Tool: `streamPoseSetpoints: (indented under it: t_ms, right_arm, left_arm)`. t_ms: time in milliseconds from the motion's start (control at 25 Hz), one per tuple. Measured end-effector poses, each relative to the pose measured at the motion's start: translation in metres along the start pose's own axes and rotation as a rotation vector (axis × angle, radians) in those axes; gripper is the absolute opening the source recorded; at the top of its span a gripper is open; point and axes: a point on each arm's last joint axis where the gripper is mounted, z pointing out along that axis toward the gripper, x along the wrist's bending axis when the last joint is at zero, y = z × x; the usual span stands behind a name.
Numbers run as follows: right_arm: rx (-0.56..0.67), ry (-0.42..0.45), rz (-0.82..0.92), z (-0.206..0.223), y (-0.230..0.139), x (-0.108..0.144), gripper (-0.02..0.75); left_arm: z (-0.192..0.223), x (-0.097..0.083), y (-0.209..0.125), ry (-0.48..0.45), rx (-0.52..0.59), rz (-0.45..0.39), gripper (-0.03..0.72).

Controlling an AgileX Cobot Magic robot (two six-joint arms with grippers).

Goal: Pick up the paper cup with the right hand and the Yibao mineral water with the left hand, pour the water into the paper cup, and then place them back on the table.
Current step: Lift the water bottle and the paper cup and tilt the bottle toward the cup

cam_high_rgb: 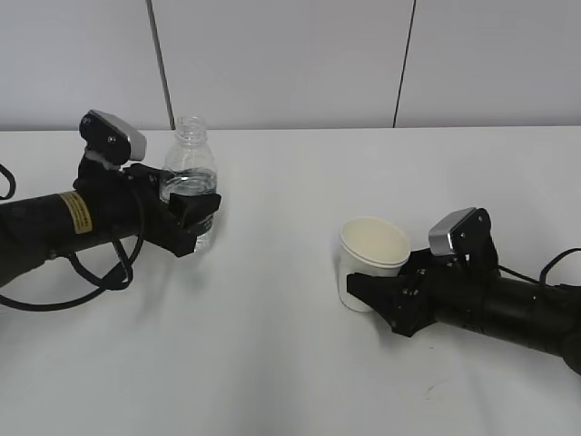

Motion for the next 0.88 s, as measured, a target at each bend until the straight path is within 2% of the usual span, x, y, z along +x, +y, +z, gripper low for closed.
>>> streamPoseSetpoints:
  t_ms: [240, 880]
  right_arm:
    - [0.004, 0.039, 0.008, 0.002, 0.002, 0.001, 0.512]
    - [0.030, 0.195, -0.027, 0.032, 0.023, 0.005, 0.512]
  left_arm:
    - [-0.006, 0.000, 0.010, 0.001, 0.040, 0.053, 0.365]
    - [-0.010, 0.002, 0.014, 0.030, 0.094, 0.076, 0.365]
